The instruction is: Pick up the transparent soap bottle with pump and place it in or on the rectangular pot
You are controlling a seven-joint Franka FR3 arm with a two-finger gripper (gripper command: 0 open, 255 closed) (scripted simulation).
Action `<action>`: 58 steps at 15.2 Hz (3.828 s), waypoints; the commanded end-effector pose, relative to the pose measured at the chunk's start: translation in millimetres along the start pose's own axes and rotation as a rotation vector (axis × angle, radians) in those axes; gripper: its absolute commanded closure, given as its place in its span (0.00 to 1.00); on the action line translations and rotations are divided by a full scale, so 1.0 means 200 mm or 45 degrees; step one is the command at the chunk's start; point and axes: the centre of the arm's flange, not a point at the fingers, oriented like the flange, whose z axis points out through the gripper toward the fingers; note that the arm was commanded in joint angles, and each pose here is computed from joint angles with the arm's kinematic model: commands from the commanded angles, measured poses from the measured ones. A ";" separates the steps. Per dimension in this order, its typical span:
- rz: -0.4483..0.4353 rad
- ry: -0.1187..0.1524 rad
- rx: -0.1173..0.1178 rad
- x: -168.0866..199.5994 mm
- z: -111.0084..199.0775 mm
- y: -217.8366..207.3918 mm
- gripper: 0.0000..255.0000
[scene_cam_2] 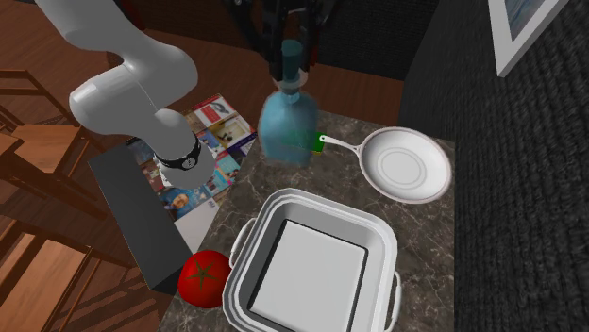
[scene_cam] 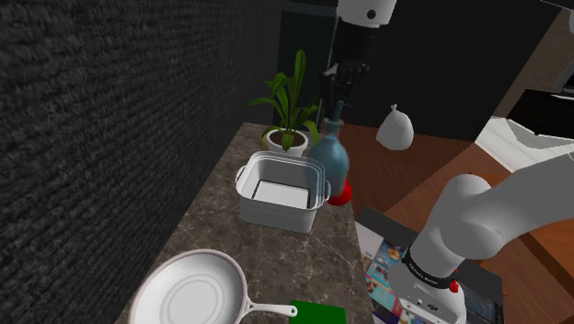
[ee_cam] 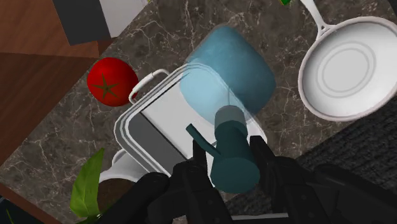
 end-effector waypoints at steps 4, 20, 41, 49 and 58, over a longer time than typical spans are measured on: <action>-0.001 0.001 0.000 0.30 -0.07 0.10 1.00; -0.001 0.001 0.000 0.86 -0.04 0.29 1.00; -0.001 0.001 0.000 0.80 0.52 0.25 1.00; -0.001 0.001 0.000 0.79 0.62 0.25 1.00; -0.001 0.001 0.000 0.79 0.62 0.24 0.00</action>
